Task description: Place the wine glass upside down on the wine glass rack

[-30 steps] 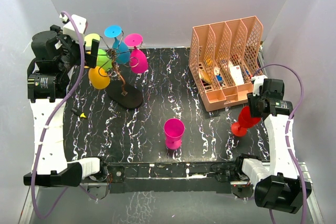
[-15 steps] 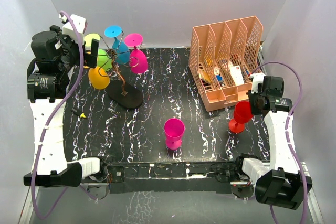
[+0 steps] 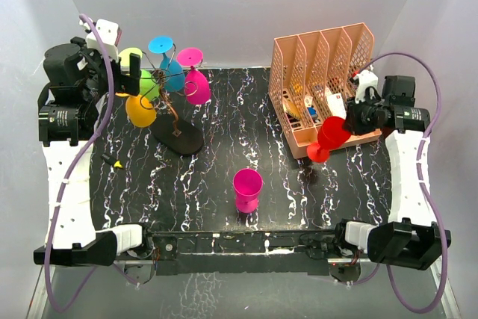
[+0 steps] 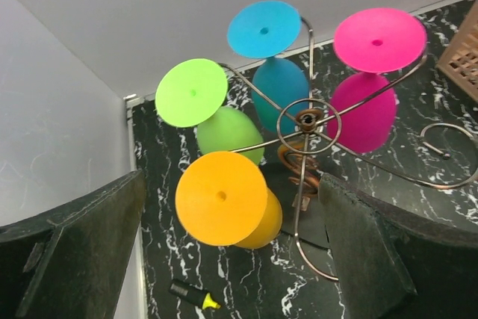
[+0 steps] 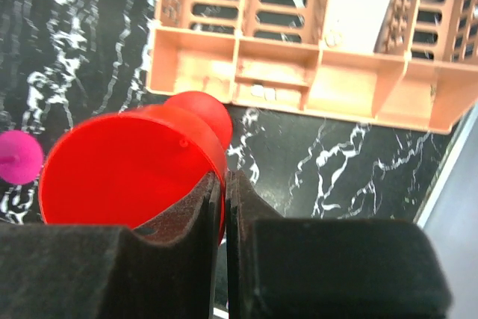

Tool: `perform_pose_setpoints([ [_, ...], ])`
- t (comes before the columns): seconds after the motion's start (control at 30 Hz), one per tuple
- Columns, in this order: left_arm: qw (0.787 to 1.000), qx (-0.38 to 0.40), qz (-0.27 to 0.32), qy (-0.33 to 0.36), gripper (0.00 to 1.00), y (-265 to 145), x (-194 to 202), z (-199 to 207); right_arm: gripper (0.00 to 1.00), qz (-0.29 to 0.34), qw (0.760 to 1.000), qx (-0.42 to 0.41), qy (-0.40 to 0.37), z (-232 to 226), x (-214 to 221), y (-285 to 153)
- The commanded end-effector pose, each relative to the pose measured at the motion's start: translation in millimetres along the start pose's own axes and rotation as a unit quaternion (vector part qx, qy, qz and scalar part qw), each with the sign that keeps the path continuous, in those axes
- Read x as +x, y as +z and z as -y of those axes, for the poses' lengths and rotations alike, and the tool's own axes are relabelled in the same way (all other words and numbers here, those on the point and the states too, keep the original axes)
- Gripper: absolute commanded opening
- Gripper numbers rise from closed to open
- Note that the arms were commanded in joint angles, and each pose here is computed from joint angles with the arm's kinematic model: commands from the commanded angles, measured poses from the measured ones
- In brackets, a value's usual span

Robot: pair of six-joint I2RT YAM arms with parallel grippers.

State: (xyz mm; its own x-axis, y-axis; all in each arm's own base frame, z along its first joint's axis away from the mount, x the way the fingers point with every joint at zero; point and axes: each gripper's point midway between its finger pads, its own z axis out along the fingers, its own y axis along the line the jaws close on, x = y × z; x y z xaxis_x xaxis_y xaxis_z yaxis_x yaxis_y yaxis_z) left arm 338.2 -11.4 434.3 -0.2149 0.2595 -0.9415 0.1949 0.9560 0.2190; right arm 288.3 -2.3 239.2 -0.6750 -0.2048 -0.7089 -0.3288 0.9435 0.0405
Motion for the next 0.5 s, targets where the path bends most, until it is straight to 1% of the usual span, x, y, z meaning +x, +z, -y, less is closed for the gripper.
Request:
perform_pose_setpoints([
  [0.0,0.997,0.060,0.041,-0.006,0.97,-9,-25,21,0.08,0.071,0.995,-0.063,-0.040,-29,-50,-25],
  [0.03,0.997,0.069,0.043,-0.009,0.97,-9,-26,24,0.08,0.081,0.993,-0.074,-0.045,-33,-58,-28],
  [0.17,0.993,0.083,0.055,-0.057,0.97,0,-32,31,0.08,0.115,0.985,-0.106,-0.072,-53,-92,-35],
  [0.27,0.988,0.119,0.057,-0.086,0.97,5,-34,47,0.08,0.124,0.978,-0.130,-0.102,-78,-113,-31],
  [0.33,0.984,0.137,0.060,-0.095,0.96,6,-39,55,0.08,0.138,0.973,-0.141,-0.119,-93,-128,-27],
  [0.47,0.980,0.158,0.063,-0.100,0.92,9,-47,67,0.08,0.194,0.961,-0.138,-0.143,-111,-166,-28],
])
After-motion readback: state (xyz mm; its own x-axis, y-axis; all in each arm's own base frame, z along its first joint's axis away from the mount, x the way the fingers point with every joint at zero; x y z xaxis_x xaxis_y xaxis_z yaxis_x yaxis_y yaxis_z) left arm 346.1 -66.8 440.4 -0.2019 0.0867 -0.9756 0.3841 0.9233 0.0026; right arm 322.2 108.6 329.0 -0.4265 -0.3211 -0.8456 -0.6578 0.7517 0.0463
